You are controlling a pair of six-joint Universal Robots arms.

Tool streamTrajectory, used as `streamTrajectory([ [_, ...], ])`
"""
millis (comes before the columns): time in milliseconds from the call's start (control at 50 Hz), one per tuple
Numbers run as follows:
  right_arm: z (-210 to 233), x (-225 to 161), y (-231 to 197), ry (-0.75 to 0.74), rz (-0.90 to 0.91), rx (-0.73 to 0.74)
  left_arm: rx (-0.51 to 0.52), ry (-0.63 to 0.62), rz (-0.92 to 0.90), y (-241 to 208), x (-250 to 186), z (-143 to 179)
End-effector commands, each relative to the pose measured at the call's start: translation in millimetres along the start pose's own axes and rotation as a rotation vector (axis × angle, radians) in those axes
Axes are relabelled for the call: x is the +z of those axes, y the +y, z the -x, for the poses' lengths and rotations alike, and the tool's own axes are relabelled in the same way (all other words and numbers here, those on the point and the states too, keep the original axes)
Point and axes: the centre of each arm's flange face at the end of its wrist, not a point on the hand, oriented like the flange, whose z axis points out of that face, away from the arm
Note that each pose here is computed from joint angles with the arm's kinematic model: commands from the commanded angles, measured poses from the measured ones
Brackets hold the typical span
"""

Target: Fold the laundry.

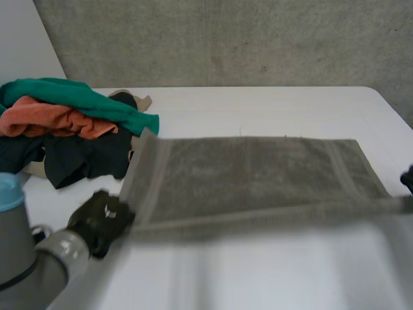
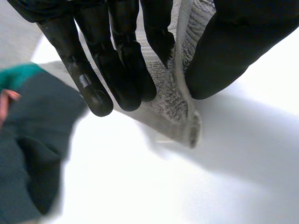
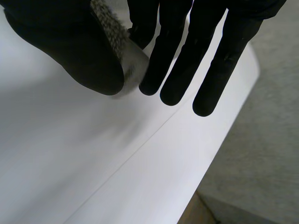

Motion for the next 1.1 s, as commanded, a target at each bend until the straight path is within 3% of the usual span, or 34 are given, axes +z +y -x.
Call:
streamTrajectory([
  [20, 6.1, -7.9, 1.9, -0.043, -0.023, -0.032, -0.005, 0.019, 0.015, -4.0, -15.4, 2.5],
  [160, 6.0, 34.5, 3.3, 0.02, -0.093, 0.071, 0.043, -0.143, -0.179, -37.7, 29.4, 26.8],
  [260, 3.4, 56.5, -20.2, 0.107, -0.218, 0.103, 0.067, -0.221, -0.27, -56.2, 68.3, 38.7],
  [380, -8.8, 93.8, -24.4, 0.223, -0.247, 0.136, 0.074, -0.273, -0.311, -69.8, 126.1, 54.7],
  [540, 2.4, 130.5, -49.8, 0.27, -0.326, 0.095, 0.085, -0.336, -0.358, -78.4, 189.4, 67.5],
  [640, -11.0, 156.8, -53.8, 0.4, -0.34, 0.098, 0.086, -0.384, -0.386, -83.4, 214.7, 75.0],
  [780, -7.0, 167.4, -67.7, 0.435, -0.37, 0.109, 0.086, -0.41, -0.427, -88.5, 223.4, 72.7],
  [920, -15.3, 150.0, -68.4, 0.45, -0.348, 0.193, 0.076, -0.415, -0.485, -102.6, 215.8, 59.1],
  [1000, -10.4, 124.5, -65.3, 0.349, -0.33, 0.206, 0.045, -0.419, -0.499, -111.2, 191.6, 69.8],
  [1100, -0.5, 101.4, -36.8, 0.118, -0.258, 0.245, -0.021, -0.388, -0.49, -108.3, 163.4, 71.1],
])
